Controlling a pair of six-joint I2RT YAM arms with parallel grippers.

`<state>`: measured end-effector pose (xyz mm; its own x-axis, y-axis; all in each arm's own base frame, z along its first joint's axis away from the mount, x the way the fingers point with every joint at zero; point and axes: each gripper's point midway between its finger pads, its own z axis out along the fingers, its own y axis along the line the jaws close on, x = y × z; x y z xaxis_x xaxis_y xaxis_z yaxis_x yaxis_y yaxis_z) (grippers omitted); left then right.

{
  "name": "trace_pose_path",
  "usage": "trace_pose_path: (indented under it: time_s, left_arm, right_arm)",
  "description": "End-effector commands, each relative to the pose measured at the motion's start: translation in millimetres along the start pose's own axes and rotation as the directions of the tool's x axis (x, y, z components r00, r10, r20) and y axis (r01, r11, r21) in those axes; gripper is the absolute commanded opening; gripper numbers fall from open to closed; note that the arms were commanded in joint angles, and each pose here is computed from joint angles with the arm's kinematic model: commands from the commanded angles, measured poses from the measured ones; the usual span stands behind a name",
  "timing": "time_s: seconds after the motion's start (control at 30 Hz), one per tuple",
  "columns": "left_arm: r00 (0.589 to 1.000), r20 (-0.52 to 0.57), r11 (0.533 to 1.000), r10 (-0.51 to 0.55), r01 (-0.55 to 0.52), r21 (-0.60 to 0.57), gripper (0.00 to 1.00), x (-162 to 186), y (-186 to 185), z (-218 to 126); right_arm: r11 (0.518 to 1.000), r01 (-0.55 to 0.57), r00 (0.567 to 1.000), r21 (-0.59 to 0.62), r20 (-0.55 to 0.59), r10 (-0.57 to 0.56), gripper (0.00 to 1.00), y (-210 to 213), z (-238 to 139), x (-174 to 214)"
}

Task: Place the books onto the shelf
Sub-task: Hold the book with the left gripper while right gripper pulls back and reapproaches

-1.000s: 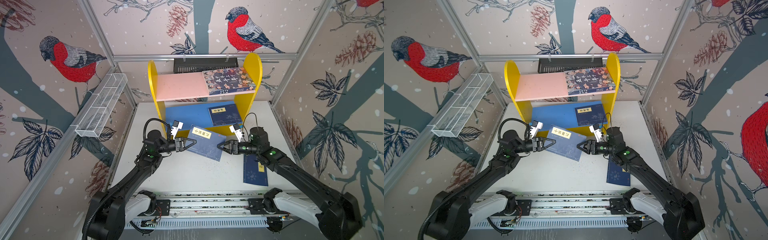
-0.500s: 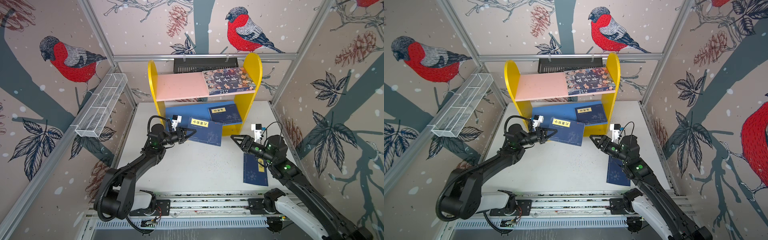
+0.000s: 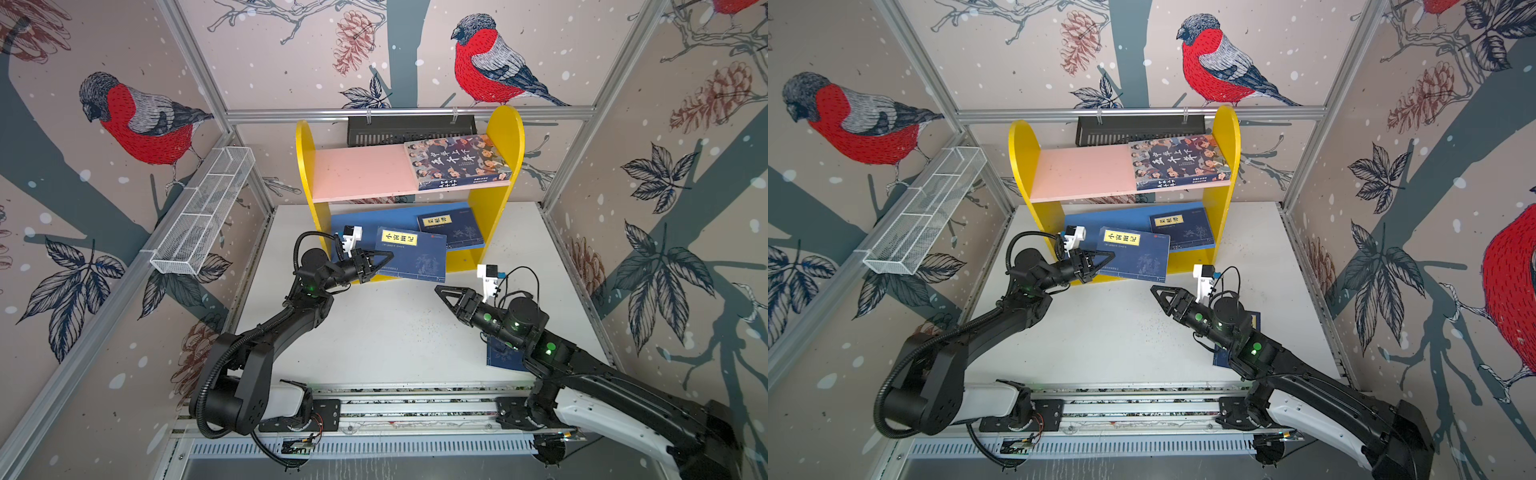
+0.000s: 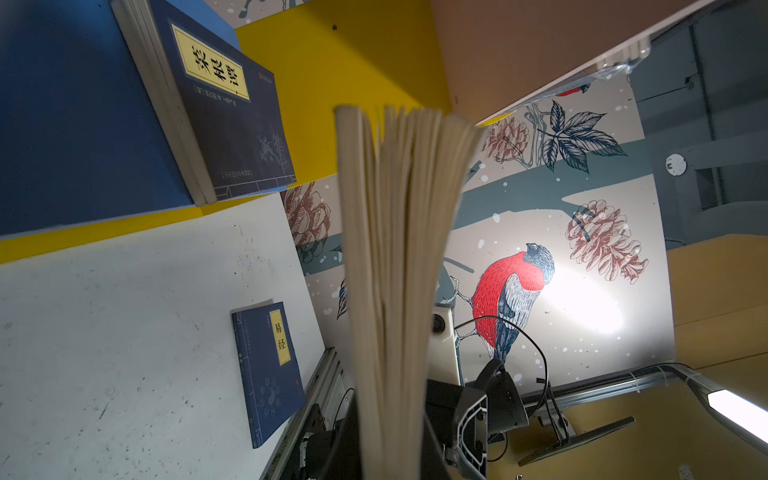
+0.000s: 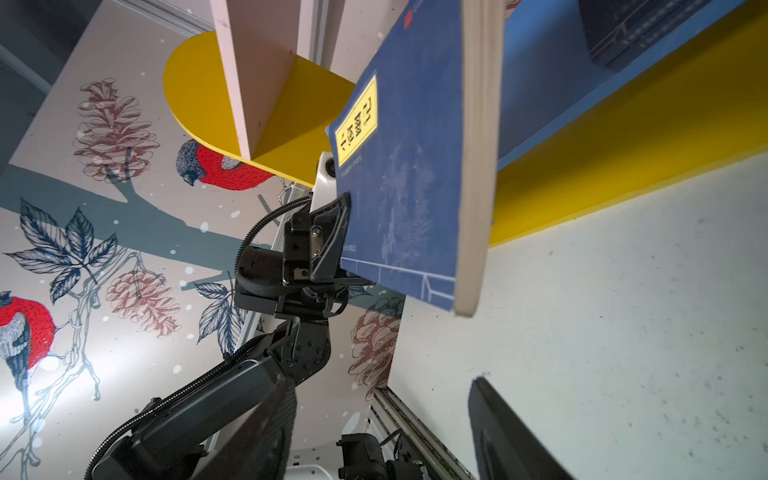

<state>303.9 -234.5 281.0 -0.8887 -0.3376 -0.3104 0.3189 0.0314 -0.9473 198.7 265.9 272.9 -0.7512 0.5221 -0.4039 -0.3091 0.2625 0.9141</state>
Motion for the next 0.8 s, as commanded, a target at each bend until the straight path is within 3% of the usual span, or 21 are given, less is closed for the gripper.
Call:
trace_pose_path:
  time_s: [0.0, 0.77]
  left_arm:
    - [0.999, 0.025, 0.998, 0.036, -0.037, 0.047, 0.00, -2, -15, -2]
    - [0.994, 0.074, 0.992, 0.082, -0.089, 0.092, 0.00, 6, -39, -17]
  right_arm:
    - [0.998, -0.005, 0.993, -0.062, 0.117, 0.012, 0.66, 14, 4, -17]
    - [0.993, 0.017, 0.979, -0.115, 0.204, 0.007, 0.48, 24, 50, -15]
